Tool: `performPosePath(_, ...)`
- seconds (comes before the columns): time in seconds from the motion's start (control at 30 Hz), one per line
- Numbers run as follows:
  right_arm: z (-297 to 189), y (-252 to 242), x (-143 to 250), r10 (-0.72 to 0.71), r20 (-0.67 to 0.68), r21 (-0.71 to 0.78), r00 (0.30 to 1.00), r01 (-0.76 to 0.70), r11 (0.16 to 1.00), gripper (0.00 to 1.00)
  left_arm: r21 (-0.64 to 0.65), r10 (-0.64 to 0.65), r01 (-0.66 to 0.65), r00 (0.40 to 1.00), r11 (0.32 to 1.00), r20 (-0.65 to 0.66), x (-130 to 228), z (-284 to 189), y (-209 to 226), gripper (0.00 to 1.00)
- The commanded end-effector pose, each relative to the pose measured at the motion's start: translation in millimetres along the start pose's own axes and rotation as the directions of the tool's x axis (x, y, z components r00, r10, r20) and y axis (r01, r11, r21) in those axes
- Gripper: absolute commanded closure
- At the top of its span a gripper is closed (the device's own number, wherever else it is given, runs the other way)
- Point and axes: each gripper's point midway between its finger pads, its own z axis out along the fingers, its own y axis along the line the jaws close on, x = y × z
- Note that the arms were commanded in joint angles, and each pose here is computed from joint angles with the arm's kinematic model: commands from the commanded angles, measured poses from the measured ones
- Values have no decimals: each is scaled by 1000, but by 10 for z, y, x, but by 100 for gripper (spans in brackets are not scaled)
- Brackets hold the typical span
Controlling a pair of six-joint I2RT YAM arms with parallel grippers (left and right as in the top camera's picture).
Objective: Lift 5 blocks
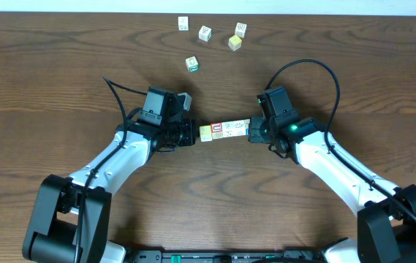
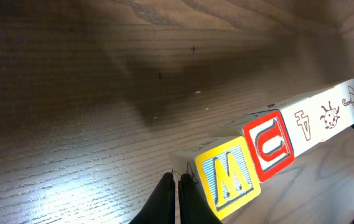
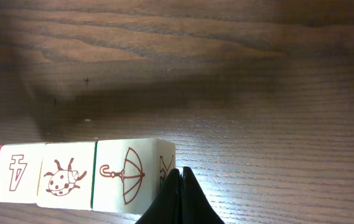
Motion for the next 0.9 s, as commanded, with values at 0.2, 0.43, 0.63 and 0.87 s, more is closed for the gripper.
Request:
performPosePath(0.2, -190, 1001, 460, -124, -155, -389, 980, 55, 920, 99, 274, 107, -66, 985, 959, -138, 333, 124, -723, 93)
performPosePath(0.43, -186, 995, 458, -124, -154, -386, 980, 56, 921, 99, 274, 106, -65, 985, 959, -138, 331, 151, -710, 93)
performPosePath(0.63, -177, 990, 467, -124, -157, -384, 980, 55, 922, 99, 271, 106, -66, 985, 960, -137, 329, 154, -703, 93)
performPosePath(0.87, -155, 1021, 518, -137, -163, -382, 977, 66, 922, 99, 271, 106, -66, 985, 960, -137, 328, 154, -703, 93)
